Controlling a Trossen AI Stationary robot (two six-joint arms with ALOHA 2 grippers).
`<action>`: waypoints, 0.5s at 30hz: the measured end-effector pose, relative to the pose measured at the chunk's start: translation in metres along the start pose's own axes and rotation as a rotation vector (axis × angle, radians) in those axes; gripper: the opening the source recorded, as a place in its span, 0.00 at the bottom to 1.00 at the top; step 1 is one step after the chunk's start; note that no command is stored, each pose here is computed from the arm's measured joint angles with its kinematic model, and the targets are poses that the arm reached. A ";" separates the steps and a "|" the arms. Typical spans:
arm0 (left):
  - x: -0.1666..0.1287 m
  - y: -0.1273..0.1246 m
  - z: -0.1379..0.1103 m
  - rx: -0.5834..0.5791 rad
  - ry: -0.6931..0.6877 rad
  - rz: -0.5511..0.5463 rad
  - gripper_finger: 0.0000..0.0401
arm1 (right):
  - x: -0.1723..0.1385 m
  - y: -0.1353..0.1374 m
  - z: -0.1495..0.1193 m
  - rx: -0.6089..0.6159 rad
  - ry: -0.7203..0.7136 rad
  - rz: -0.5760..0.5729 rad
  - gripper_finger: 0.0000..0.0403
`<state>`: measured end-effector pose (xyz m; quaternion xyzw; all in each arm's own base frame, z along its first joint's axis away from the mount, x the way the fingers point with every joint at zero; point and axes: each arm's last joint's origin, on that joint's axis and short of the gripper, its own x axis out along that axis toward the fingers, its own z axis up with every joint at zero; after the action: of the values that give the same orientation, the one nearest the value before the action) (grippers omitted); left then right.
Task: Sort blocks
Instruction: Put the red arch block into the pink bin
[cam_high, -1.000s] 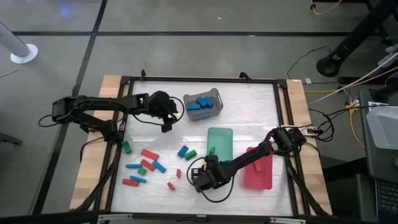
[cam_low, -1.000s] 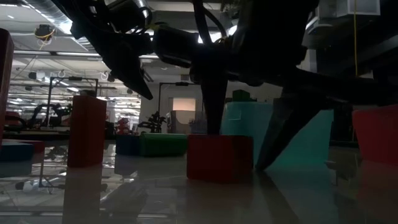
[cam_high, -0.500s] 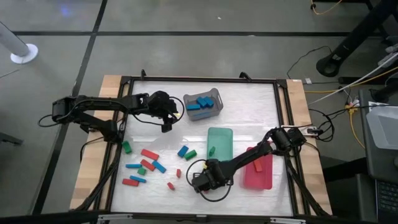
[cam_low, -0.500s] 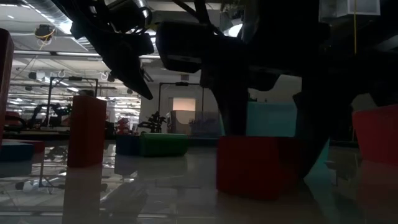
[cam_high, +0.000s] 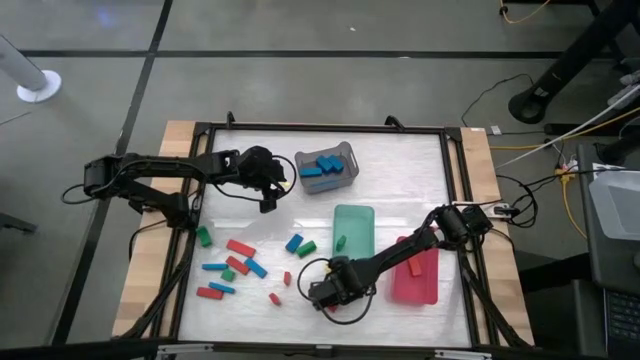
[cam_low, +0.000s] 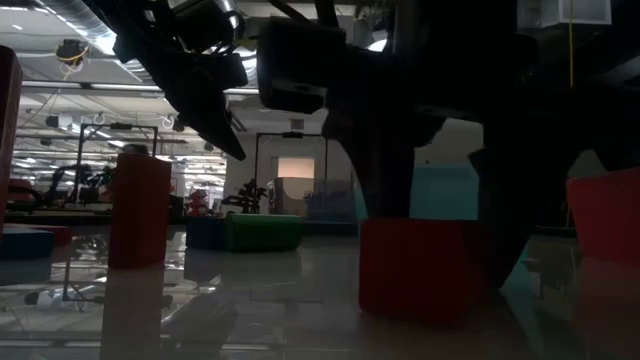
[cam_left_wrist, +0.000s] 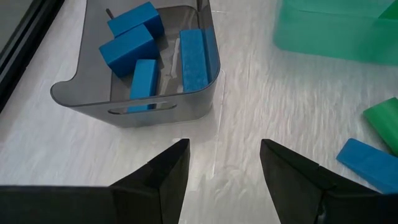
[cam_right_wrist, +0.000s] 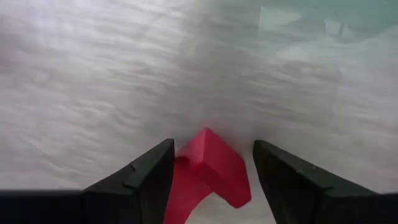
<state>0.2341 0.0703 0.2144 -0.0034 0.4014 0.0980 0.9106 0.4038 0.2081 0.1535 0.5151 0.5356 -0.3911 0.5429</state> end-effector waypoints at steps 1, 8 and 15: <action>0.000 0.000 0.000 0.000 0.000 0.000 0.46 | 0.000 0.000 0.000 -0.019 -0.007 0.002 0.56; 0.000 0.000 0.000 0.000 0.000 0.000 0.46 | 0.000 0.000 0.001 -0.049 -0.035 0.011 0.56; 0.000 0.000 0.000 0.000 0.000 0.000 0.46 | -0.011 0.008 0.001 -0.116 -0.105 0.059 0.56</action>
<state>0.2341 0.0702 0.2144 -0.0033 0.4014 0.0980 0.9106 0.4099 0.2070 0.1654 0.4771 0.5130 -0.3696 0.6104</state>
